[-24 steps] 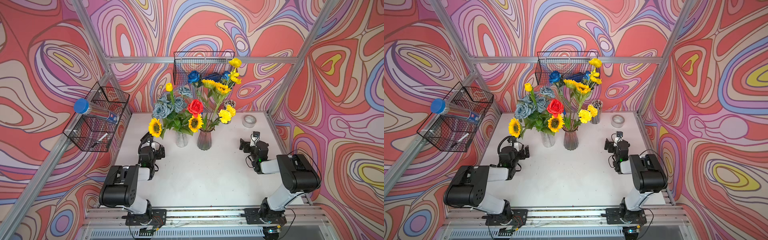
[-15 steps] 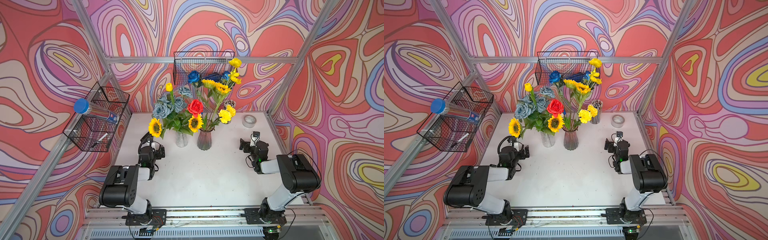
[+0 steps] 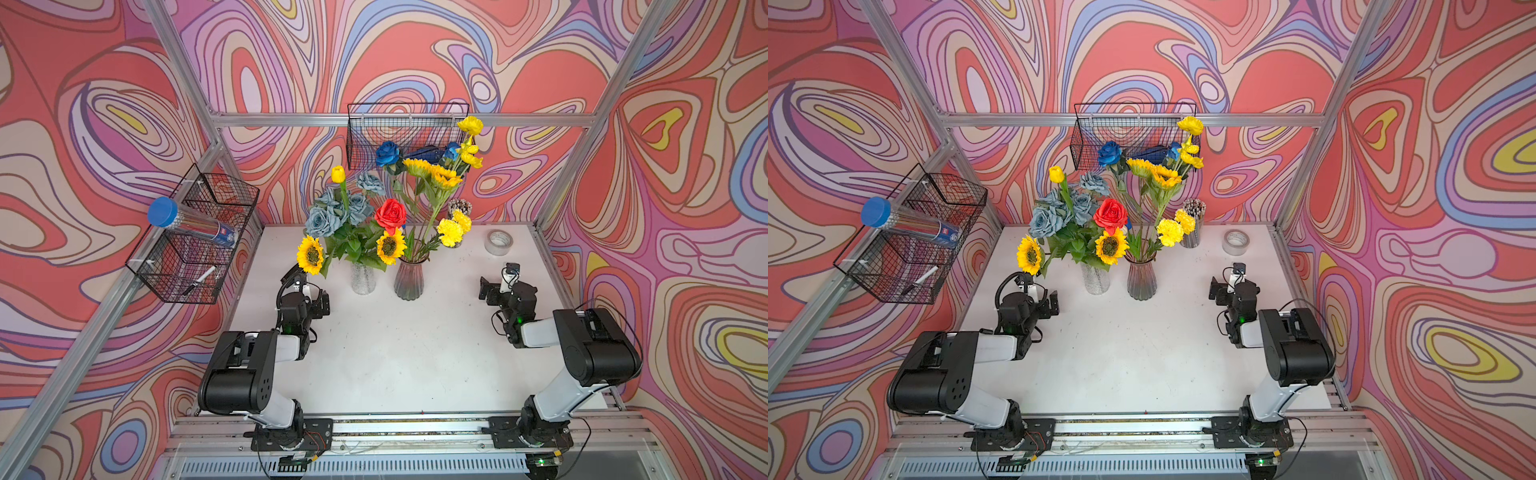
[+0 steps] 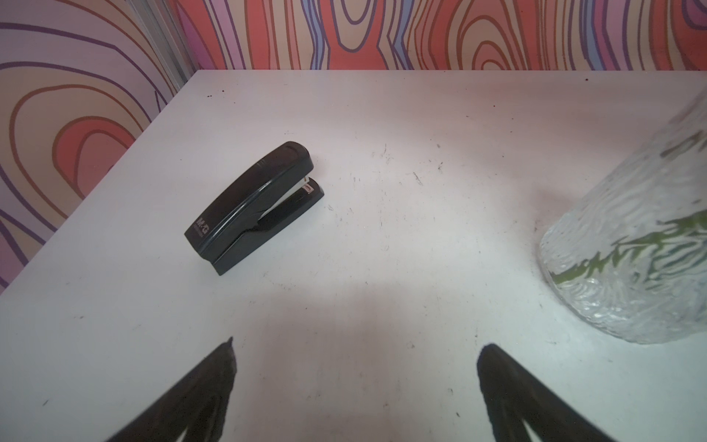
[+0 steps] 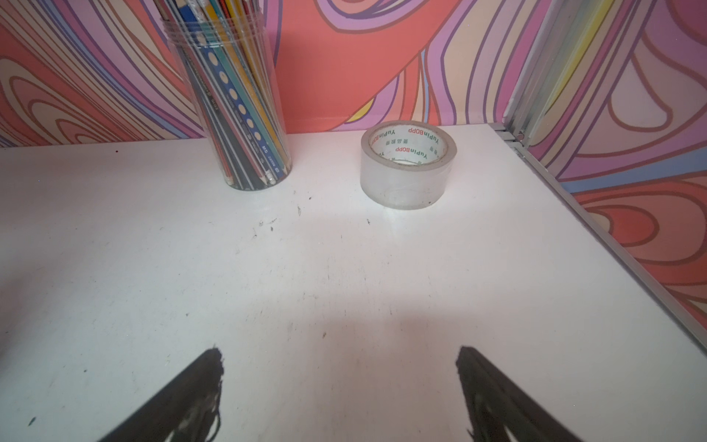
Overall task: Pick out yellow flowers from the vase
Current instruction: Pick up the flower from the vase.
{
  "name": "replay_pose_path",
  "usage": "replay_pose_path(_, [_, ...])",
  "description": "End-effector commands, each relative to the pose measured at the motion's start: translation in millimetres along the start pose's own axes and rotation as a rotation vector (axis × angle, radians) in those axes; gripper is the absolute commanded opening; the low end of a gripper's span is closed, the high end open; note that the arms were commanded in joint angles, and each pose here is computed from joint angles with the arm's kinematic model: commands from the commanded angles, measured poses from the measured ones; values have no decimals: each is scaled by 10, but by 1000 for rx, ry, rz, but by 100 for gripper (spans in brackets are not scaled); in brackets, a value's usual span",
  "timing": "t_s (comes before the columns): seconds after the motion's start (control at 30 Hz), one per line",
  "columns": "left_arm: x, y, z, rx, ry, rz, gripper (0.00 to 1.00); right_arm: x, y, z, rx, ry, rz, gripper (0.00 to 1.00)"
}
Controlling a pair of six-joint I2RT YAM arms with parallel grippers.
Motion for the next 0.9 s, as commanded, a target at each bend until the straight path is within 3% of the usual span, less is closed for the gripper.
replay_pose_path(0.0, [-29, -28, -110, -15, -47, 14, 100, -46, -23, -34, -10, -16, 9, 98])
replay_pose_path(0.47, [-23, -19, -110, -14, -48, 10, 100, -40, -24, -33, -10, -17, 10, 98])
replay_pose_path(0.67, [237, 187, -467, 64, -74, -192, 100, 81, -192, -419, -49, 0, 146, 98])
replay_pose_path(0.77, [430, 265, -739, 185, -140, -268, 100, 177, -261, -710, -128, -18, 200, 98])
replay_pose_path(0.87, [681, 404, -999, 299, -112, -419, 100, 255, -318, -956, -210, 9, 256, 98])
Point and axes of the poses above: each gripper's point midway between its finger pads, its own x axis back along the fingers, its own y axis along the line the jaws close on, z = x × y, the point moved 6 cm from there along x, back along the fingers, and after that the axes turned 3 degrees about x, right-handed, at the moved point
